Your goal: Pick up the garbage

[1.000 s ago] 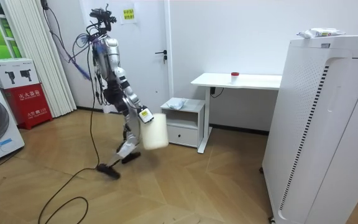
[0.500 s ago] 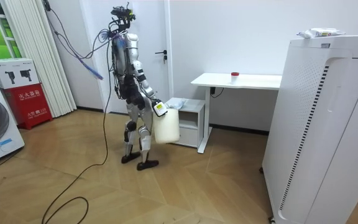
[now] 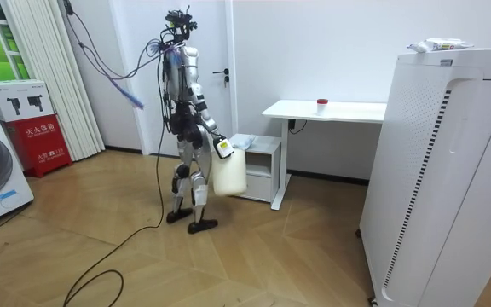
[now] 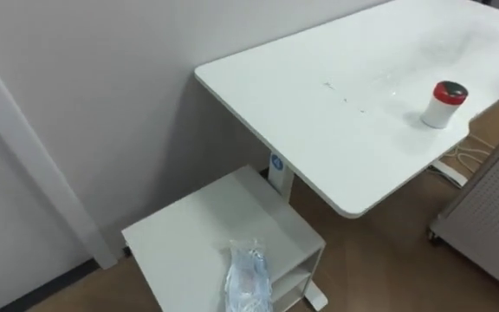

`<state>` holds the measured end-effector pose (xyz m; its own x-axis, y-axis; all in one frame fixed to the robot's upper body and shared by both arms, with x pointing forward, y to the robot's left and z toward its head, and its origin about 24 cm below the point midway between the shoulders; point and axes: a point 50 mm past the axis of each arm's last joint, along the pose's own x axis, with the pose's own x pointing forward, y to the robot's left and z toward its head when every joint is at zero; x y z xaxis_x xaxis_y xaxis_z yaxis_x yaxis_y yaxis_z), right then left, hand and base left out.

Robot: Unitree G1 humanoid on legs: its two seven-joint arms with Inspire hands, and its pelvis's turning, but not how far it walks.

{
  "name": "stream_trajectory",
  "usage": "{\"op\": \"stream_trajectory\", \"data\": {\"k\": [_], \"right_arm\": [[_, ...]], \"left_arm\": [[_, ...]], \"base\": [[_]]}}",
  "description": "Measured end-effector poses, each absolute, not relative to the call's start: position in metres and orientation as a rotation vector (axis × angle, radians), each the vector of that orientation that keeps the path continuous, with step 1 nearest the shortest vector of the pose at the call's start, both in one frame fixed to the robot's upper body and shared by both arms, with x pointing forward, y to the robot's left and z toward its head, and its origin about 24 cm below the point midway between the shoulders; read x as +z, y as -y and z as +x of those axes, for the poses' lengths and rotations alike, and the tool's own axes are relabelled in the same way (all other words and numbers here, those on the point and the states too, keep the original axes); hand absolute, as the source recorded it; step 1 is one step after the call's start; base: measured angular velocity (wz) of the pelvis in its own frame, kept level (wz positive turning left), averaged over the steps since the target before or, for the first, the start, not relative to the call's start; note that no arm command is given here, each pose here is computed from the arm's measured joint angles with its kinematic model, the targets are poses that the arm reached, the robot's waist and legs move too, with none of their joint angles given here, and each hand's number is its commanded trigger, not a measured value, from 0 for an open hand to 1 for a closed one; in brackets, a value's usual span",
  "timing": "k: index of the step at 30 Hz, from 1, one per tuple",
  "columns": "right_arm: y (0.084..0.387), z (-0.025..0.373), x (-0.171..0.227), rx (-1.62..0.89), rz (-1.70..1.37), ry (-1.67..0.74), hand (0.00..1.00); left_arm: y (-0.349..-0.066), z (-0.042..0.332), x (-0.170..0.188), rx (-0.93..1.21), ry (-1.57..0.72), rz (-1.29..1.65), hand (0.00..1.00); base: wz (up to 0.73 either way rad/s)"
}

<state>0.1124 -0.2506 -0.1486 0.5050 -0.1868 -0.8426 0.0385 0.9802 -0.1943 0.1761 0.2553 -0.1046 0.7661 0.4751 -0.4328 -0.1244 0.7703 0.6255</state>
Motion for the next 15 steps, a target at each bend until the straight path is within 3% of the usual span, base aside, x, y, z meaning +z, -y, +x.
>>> {"op": "stream_trajectory", "data": {"k": [3, 5, 8, 15], "right_arm": [[0.251, 0.125, -0.146, -0.13, -0.199, -1.018, 1.0], [0.25, 0.14, -0.142, -0.149, -0.197, -1.001, 1.0], [0.243, 0.157, -0.138, -0.09, -0.238, -0.97, 1.0], [0.245, 0.18, -0.127, -0.133, -0.241, -0.91, 1.0]], "left_arm": [[-0.236, 0.232, -0.076, 0.301, -0.415, 0.614, 0.0], [-0.223, 0.269, -0.047, 0.295, -0.256, 0.62, 0.0], [-0.221, 0.28, -0.039, 0.309, -0.221, 0.644, 0.0], [-0.216, 0.314, -0.001, 0.39, -0.079, 0.587, 0.0]], "base": [[0.56], [-0.02], [-0.47], [-0.13]]}}
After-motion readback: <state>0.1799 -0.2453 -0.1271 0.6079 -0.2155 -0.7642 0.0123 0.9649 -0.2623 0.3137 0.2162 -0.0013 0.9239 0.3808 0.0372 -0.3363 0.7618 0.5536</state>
